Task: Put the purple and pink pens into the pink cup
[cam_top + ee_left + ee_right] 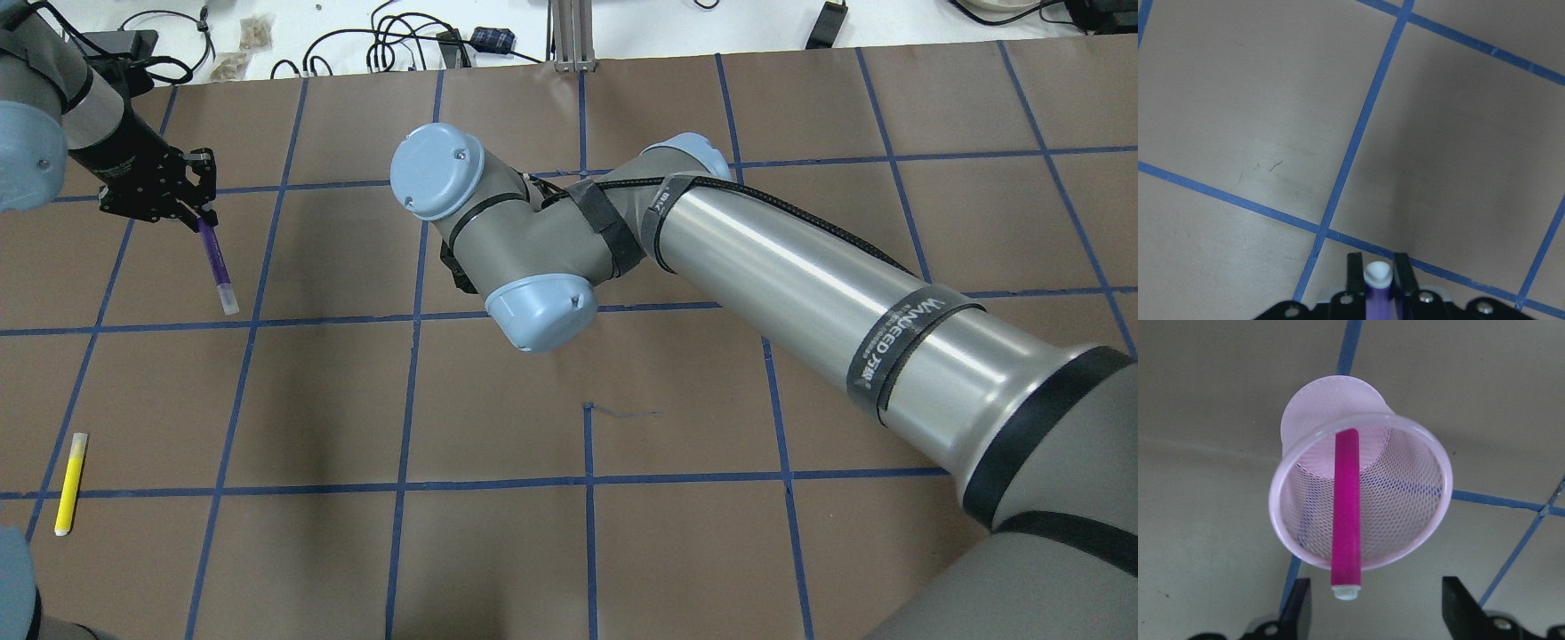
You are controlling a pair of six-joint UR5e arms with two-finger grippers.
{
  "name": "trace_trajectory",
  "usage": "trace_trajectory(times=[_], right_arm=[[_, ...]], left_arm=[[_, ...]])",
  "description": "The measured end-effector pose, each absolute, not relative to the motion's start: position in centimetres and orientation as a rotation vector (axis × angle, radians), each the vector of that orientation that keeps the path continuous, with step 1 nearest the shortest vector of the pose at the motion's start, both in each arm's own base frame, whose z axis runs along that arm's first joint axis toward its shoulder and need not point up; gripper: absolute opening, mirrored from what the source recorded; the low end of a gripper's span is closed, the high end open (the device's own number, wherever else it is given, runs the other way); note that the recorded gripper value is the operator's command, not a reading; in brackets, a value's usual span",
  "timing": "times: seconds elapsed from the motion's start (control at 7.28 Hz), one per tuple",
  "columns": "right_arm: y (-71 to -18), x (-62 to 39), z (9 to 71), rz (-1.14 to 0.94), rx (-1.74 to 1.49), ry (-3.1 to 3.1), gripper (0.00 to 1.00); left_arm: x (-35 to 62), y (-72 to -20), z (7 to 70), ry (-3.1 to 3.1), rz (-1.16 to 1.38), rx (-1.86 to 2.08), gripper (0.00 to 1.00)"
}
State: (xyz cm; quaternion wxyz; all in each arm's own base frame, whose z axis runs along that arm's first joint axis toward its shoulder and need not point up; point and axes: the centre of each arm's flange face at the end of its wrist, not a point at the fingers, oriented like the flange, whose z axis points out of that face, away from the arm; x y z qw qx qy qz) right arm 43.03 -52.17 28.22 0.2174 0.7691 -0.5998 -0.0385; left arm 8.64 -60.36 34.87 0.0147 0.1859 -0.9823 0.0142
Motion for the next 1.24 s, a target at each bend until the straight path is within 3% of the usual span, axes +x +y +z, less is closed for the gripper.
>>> trace_trajectory(times=[0.41, 0.82, 1.24], right_arm=[[-54.3, 38.7, 35.2, 0.079, 2.111, -1.810, 1.00], [-55.9, 28.2, 42.0, 0.195, 2.076, -2.150, 1.00], [-53.9, 19.7, 47.9, 0.209, 1.650, -2.624, 1.00]], left_arm=[[7.0, -60.6, 36.2, -3.063, 0.090, 0.565, 0.00], [-3.0, -62.2, 37.9, -3.079, 0.325, 0.421, 0.00], [-15.0, -61.8, 38.4, -2.998, 0.526, 0.382, 0.00]])
